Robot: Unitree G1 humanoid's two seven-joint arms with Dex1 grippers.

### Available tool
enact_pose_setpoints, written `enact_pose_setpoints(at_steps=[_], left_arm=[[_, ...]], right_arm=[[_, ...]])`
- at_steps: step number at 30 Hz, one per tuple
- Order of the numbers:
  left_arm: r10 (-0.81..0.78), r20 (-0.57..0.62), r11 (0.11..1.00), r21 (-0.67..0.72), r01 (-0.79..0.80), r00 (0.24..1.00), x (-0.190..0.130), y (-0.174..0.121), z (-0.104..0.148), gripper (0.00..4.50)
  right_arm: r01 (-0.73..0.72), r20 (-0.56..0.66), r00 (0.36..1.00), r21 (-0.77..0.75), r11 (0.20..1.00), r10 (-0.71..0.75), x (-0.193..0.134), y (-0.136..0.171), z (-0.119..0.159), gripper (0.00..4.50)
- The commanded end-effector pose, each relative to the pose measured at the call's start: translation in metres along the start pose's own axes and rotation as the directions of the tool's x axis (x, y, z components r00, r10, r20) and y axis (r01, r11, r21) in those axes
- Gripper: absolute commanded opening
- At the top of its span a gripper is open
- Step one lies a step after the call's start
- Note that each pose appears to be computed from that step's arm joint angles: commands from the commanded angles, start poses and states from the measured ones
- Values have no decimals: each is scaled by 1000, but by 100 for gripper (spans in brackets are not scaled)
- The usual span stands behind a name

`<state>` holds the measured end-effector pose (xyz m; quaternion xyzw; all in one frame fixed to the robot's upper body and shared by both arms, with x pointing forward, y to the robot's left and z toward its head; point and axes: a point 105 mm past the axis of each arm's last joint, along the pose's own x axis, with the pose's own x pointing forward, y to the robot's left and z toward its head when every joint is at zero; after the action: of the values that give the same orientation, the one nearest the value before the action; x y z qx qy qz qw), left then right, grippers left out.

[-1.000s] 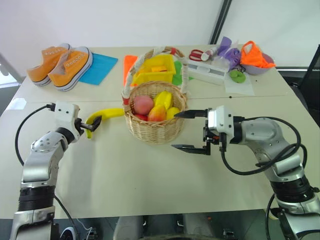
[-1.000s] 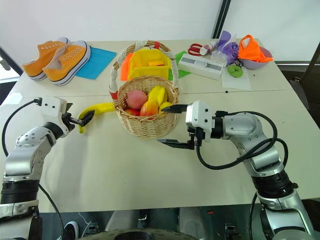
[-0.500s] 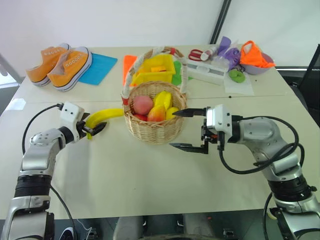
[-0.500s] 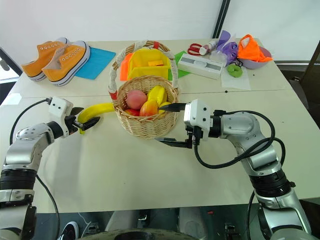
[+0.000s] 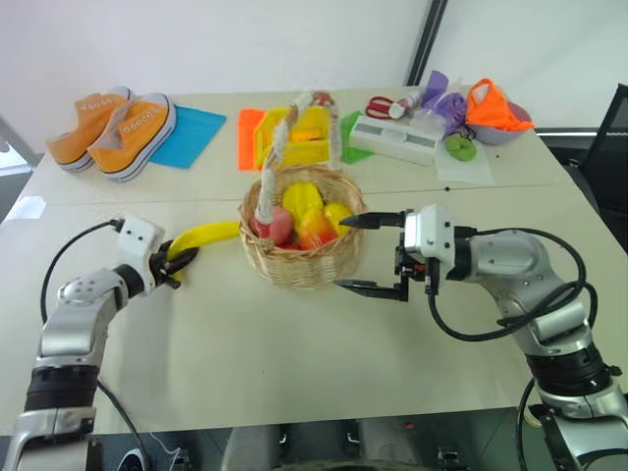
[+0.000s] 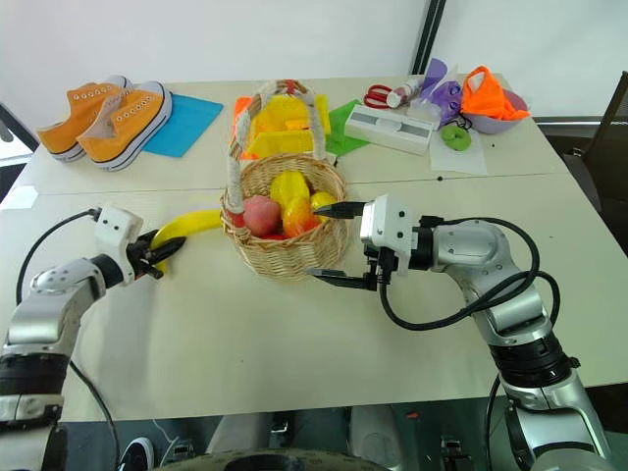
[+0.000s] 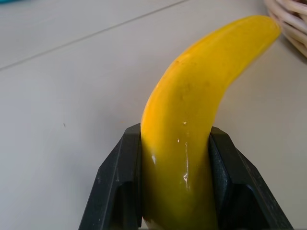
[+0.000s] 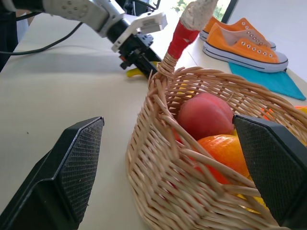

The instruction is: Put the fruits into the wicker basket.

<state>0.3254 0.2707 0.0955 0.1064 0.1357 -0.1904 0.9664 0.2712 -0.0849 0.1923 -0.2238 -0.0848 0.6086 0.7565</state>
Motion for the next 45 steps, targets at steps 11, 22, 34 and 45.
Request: enact_pose_setpoints(at_steps=[11, 22, 34, 45], left_arm=[[-66, 309, 997, -20, 76, 949, -54, -2, 60, 112], [-257, 316, 952, 245, 183, 913, 18, -34, 127, 112], [-494, 269, 839, 399, 371, 827, 65, -87, 158, 112], [-542, 278, 795, 476, 377, 793, 65, -93, 164, 442]], right_arm=[[-23, 36, 999, -54, 998, 25, 3, -5, 7, 450], [8, 36, 999, -56, 998, -6, 5, -7, 6, 450], [136, -27, 990, -31, 990, -136, -19, -16, -8, 450], [139, -14, 990, -32, 990, -140, -15, -15, -6, 450]])
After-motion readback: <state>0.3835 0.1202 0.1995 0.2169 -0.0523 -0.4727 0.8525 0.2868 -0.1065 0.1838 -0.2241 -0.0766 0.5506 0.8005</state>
